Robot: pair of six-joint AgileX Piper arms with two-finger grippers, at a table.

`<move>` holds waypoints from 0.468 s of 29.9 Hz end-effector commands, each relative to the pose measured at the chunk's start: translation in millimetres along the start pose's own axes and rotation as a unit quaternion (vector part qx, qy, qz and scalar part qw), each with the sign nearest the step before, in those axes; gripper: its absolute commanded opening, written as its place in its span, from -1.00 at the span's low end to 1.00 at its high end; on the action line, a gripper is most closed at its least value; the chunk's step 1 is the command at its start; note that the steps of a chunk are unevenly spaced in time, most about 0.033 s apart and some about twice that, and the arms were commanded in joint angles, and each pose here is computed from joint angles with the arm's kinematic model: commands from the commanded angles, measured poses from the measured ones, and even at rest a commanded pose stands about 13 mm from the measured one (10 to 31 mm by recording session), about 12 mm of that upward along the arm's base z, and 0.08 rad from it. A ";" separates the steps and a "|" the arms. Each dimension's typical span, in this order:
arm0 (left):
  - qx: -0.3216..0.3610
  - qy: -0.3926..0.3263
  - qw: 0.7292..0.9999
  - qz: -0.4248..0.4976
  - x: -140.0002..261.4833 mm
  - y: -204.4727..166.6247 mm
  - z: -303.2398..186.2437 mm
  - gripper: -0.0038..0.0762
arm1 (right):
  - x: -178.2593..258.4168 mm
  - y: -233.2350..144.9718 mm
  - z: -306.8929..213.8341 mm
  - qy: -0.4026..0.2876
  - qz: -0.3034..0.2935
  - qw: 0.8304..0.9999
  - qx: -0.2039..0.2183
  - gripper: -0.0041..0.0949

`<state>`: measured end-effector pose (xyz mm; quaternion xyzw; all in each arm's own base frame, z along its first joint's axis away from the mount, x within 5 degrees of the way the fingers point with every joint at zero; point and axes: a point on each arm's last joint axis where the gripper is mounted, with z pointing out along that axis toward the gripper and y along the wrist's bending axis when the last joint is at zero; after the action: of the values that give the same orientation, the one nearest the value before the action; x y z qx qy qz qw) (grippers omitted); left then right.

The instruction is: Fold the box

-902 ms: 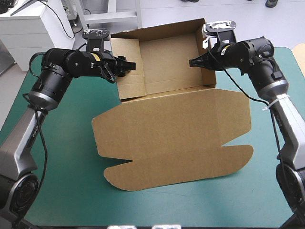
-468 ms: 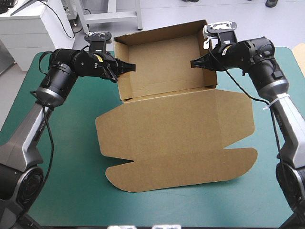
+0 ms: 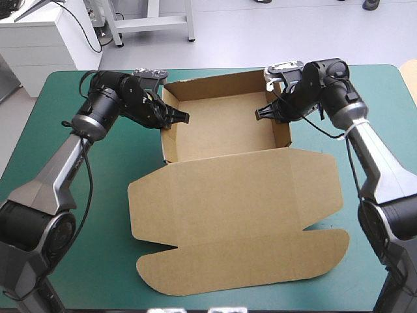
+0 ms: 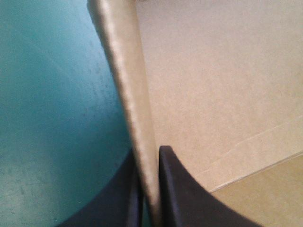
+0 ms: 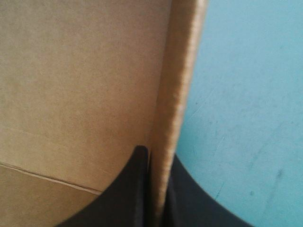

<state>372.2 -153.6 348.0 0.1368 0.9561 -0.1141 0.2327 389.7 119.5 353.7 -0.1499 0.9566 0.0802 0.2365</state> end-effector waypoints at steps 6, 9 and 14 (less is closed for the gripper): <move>0.012 0.009 0.999 0.049 -6.6 -4.3 24.5 -0.92 | -0.3 5.7 13.7 0.032 -0.013 0.999 -0.021 -0.96; 0.012 0.028 0.998 0.050 -8.0 -3.0 40.2 -0.92 | -0.1 4.3 22.0 0.042 -0.011 0.999 -0.018 -0.96; 0.013 0.078 0.996 0.050 -9.5 -2.2 55.6 -0.92 | 0.1 3.1 28.1 0.048 -0.008 0.999 -0.018 -0.96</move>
<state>405.9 -167.8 285.9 0.1574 0.9719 -0.0993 0.1439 412.4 124.6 299.1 -0.1413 0.9750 0.0632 0.1596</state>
